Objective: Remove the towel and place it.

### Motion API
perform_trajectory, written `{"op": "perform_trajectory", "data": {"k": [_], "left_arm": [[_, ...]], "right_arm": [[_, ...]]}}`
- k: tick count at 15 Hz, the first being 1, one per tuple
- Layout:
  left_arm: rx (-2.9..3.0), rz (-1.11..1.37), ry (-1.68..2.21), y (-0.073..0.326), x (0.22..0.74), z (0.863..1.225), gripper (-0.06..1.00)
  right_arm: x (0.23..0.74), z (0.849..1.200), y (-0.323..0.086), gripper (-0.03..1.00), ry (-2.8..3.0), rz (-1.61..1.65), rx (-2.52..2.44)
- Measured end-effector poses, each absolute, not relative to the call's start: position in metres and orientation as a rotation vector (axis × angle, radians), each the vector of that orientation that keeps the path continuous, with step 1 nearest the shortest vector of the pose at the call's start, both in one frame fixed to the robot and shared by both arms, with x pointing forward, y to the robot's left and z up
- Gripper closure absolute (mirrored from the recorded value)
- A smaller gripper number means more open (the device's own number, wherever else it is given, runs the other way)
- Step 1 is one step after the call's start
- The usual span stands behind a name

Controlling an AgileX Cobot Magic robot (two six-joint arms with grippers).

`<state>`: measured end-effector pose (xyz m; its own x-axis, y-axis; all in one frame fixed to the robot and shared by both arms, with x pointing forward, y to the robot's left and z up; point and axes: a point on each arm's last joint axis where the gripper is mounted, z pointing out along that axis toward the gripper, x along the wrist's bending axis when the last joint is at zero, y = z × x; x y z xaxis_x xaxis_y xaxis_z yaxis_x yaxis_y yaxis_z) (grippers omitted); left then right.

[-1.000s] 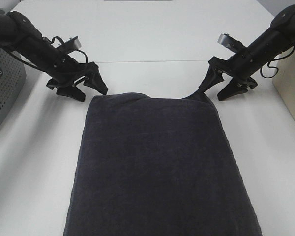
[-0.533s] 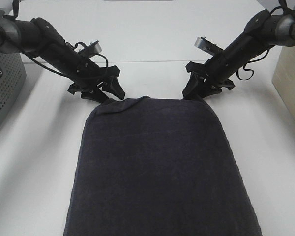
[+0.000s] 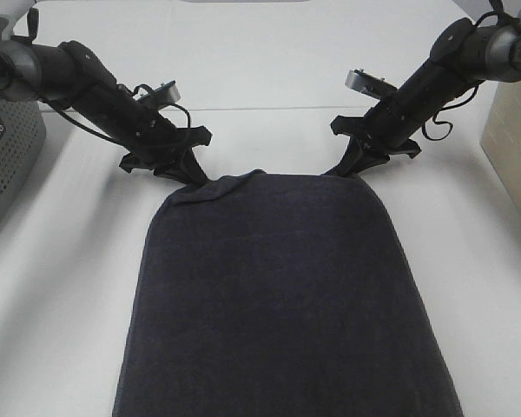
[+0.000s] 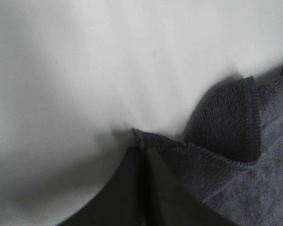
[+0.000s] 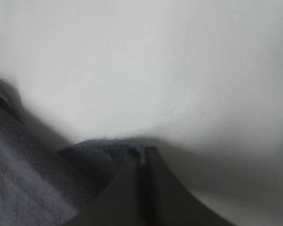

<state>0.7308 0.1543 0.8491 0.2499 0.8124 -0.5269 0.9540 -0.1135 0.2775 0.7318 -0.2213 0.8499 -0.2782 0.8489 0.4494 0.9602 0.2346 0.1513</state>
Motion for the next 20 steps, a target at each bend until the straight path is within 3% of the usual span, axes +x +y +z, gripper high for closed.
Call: {"op": "perform_trajectory", "data": {"k": [11,13,20], "left_arm": [[2.07,-0.158,1.485,0.156,0.748,0.876,0.94],[2.036,-0.083,1.445,0.154,0.758,0.893,0.94],[1.916,0.223,1.377,0.158,0.783,0.924,0.94]], "right_arm": [[0.741,0.871,-0.228,0.96,-2.377,-0.638,-1.772],[0.748,0.897,-0.23,0.96,-2.435,-0.754,-1.824],[0.767,0.926,-0.233,0.96,-2.467,-1.055,-1.98]]}}
